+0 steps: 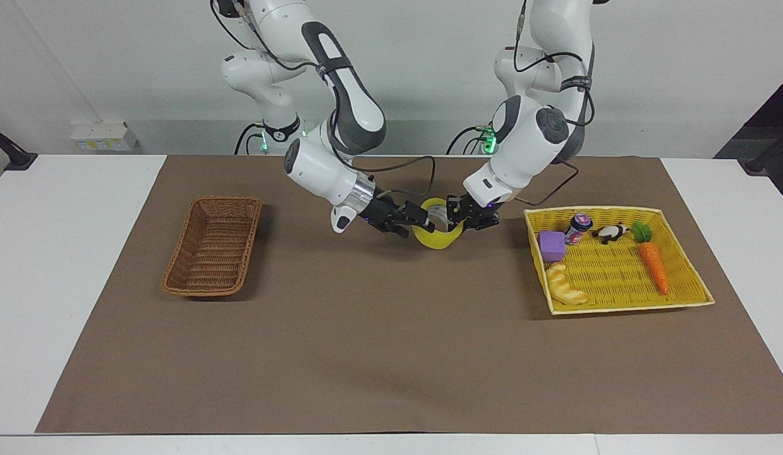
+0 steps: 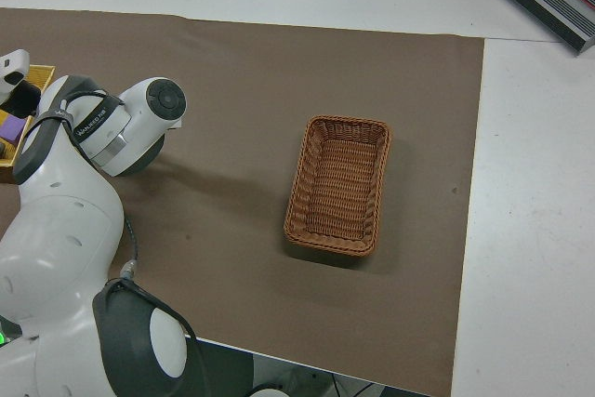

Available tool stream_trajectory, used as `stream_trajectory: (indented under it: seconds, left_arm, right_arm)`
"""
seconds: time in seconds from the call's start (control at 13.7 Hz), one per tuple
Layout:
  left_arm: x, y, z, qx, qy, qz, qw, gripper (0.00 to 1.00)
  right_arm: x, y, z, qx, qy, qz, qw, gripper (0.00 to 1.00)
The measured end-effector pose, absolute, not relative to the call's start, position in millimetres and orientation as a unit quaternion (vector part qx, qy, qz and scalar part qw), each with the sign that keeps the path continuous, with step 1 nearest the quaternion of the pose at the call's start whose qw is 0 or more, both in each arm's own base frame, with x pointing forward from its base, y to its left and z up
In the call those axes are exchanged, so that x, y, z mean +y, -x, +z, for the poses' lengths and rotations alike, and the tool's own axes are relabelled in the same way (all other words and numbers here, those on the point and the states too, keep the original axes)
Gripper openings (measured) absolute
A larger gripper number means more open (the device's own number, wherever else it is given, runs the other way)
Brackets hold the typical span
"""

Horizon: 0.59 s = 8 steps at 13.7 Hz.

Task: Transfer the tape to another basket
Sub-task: 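Close the right gripper on the tape roll held by the left gripper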

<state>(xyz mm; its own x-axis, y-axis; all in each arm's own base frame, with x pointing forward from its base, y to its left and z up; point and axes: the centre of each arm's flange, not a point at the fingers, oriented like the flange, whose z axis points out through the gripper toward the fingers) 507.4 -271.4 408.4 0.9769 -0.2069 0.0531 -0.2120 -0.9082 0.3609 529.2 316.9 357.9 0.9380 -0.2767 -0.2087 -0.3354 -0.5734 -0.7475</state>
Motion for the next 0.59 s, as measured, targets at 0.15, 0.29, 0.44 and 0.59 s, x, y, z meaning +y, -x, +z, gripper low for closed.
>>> stream_trajectory:
  seconds: [0.15, 0.29, 0.44, 0.59]
  left_arm:
    - [-273.2, -506.4, 409.1, -0.108, -0.976, 0.007, 0.186, 0.22]
    - [-273.1, -506.5, 409.2, -0.105, -0.976, 0.007, 0.19, 0.22]
    - [-273.6, -506.3, 409.2, -0.103, -0.976, 0.006, 0.193, 0.22]
    - [-273.3, -507.0, 410.0, -0.102, -0.976, 0.007, 0.194, 0.22]
  right_arm:
    - [329.3, -521.5, 357.6, 0.168, 0.887, 0.033, 0.428, 1.0]
    - [328.9, -521.4, 356.9, 0.169, 0.888, 0.032, 0.427, 1.0]
    - [328.2, -521.2, 356.1, 0.169, 0.888, 0.032, 0.427, 0.99]
    - [328.4, -520.1, 354.6, 0.166, 0.889, 0.033, 0.426, 0.82]
